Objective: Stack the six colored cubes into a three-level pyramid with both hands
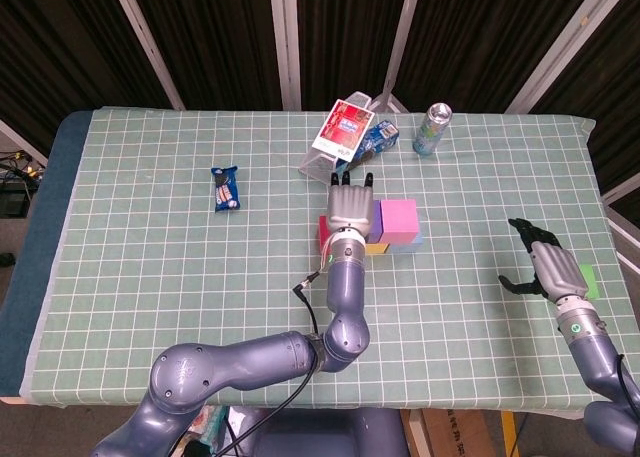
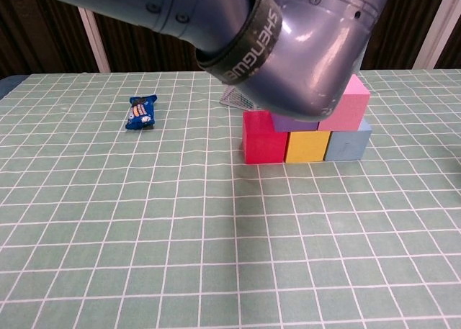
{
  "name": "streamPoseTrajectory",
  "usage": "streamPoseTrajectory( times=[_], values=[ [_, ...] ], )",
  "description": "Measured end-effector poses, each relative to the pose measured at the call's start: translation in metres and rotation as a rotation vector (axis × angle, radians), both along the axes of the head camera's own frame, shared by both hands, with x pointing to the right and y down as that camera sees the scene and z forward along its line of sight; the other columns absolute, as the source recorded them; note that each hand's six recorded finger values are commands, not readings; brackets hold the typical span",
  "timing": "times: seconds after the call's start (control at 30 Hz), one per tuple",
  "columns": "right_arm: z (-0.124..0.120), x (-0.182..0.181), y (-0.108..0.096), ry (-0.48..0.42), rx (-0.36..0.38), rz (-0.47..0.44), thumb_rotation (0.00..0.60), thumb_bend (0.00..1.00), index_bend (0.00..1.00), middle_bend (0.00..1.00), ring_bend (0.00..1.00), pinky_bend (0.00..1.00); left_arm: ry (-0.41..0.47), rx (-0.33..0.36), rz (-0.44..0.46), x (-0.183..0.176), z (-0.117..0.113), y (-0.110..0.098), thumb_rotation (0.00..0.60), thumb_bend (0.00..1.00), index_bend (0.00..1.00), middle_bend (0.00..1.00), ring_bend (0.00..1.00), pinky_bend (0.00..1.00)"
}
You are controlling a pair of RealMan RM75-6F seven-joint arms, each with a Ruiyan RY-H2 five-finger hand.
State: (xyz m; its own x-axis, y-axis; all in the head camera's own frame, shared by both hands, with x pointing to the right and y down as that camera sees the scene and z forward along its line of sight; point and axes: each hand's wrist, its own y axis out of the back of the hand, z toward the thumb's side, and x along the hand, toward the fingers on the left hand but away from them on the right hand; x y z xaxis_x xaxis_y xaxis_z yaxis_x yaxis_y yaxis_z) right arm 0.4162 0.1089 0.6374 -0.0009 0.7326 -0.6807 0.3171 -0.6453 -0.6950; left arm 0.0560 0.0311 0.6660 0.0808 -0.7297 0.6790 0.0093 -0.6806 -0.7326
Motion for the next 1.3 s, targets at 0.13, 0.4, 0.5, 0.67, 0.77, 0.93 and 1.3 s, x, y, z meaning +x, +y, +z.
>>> streamPoseTrajectory(
  times=[0.13, 0.4, 0.5, 0.67, 0.77, 0.93, 1.3],
  values=[
    [0.000, 0.000, 0.000, 0.000, -0.002, 0.000, 0.600, 0.32, 0.00, 0.05, 0.05, 0.00, 0.002, -0.004, -0.002, 0.000, 0.002, 0.001, 0.600, 0.32, 0.00, 0.45, 0.04, 0.04],
    [0.001, 0.000, 0.001, 0.001, -0.003, -0.002, 0.600, 0.32, 0.00, 0.05, 0.05, 0.00, 0.003, -0.002, 0.001, 0.000, 0.003, 0.001, 0.600, 0.25, 0.00, 0.22, 0.03, 0.04],
    [0.001, 0.000, 0.001, 0.002, -0.002, -0.002, 0.600, 0.32, 0.00, 0.05, 0.05, 0.00, 0.003, -0.006, 0.002, -0.001, 0.004, 0.001, 0.600, 0.23, 0.00, 0.16, 0.01, 0.04],
    [0.001, 0.000, 0.000, 0.003, -0.001, -0.001, 0.600, 0.32, 0.00, 0.05, 0.05, 0.00, 0.006, -0.014, 0.006, -0.001, 0.003, 0.002, 0.600, 0.22, 0.00, 0.11, 0.00, 0.03],
    [0.001, 0.000, 0.001, 0.002, -0.002, -0.003, 0.600, 0.32, 0.00, 0.05, 0.05, 0.00, 0.010, -0.018, 0.007, -0.002, 0.003, 0.003, 0.600, 0.21, 0.00, 0.09, 0.00, 0.03],
    [0.001, 0.000, 0.001, 0.003, -0.002, -0.004, 0.600, 0.32, 0.00, 0.05, 0.05, 0.00, 0.020, -0.019, 0.006, -0.003, 0.000, 0.003, 0.600, 0.20, 0.00, 0.09, 0.00, 0.03],
    [-0.001, -0.001, 0.000, 0.001, 0.001, -0.008, 0.600, 0.32, 0.00, 0.05, 0.05, 0.00, 0.045, -0.025, -0.002, -0.016, -0.009, 0.005, 0.600, 0.16, 0.00, 0.09, 0.00, 0.03]
  ],
)
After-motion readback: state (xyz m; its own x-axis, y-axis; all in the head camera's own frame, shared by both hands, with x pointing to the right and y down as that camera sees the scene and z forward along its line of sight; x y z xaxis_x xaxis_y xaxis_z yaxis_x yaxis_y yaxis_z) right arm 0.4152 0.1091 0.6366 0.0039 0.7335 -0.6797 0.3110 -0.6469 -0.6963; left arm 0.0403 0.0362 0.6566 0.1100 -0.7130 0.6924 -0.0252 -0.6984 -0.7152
